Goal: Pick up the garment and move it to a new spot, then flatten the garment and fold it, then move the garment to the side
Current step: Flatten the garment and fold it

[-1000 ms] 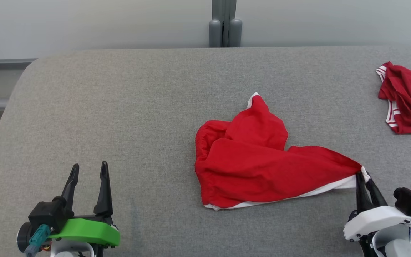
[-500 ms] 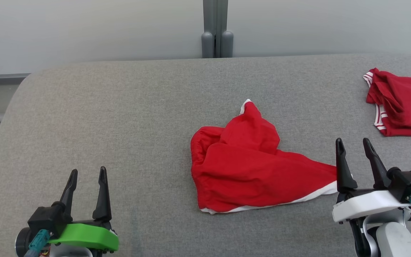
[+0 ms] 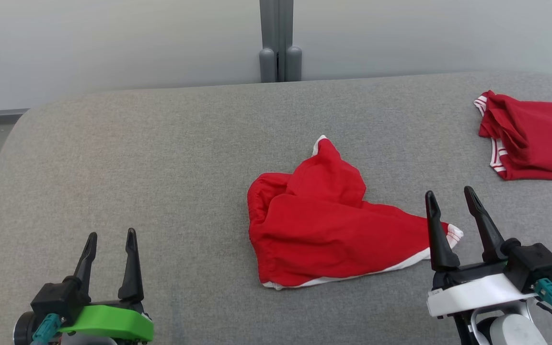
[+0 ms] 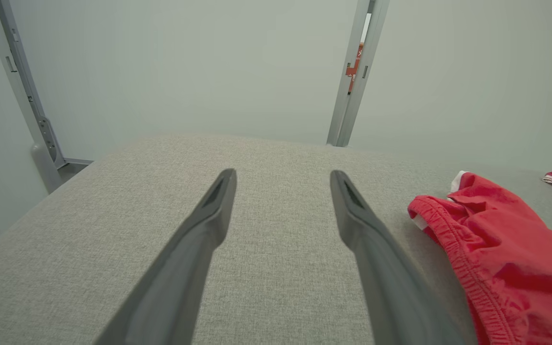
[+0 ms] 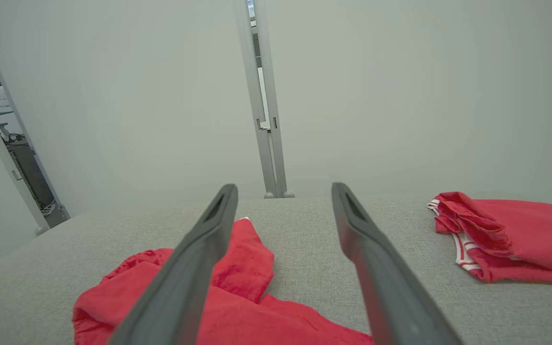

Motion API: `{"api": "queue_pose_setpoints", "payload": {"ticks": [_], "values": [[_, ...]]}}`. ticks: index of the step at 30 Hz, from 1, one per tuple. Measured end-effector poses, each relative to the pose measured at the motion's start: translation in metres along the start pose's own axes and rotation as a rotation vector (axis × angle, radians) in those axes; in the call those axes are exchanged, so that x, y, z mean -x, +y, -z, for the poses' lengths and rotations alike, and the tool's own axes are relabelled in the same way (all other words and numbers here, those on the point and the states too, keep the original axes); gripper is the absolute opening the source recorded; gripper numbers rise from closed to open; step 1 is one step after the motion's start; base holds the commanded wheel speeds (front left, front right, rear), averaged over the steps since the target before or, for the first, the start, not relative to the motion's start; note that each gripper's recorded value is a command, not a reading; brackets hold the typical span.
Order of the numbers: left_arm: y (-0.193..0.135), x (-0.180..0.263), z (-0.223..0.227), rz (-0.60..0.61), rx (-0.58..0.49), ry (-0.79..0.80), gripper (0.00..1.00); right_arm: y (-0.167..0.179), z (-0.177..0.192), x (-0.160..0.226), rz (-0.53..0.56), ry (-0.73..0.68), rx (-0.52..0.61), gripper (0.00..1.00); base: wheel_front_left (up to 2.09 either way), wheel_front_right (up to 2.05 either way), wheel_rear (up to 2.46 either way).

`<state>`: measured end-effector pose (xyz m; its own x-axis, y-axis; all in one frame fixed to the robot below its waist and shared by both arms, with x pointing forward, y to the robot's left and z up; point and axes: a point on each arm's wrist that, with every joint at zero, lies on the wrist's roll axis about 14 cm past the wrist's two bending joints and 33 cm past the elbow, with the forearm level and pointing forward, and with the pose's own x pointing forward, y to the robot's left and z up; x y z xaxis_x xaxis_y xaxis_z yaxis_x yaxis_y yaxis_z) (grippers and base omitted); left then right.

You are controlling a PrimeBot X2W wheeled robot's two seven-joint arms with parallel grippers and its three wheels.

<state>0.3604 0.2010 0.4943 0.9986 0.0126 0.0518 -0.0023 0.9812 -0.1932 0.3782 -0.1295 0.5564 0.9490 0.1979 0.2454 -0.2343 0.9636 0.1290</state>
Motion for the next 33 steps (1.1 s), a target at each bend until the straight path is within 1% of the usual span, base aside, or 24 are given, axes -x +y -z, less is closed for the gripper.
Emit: {"api": "queue_pose_setpoints", "payload": {"ticks": [14, 33], "values": [[0.001, 0.002, 0.0, -0.001, -0.006, -0.001, 1.0, -0.002, 0.001, 0.01, 0.018, 0.01, -0.005, 1.0, 0.0, 0.0, 0.0], [0.003, 0.004, -0.005, -0.001, -0.045, -0.01, 1.0, -0.008, 0.017, 0.021, 0.037, 0.066, 0.019, 1.0, 0.0, 0.0, 0.0]]}}
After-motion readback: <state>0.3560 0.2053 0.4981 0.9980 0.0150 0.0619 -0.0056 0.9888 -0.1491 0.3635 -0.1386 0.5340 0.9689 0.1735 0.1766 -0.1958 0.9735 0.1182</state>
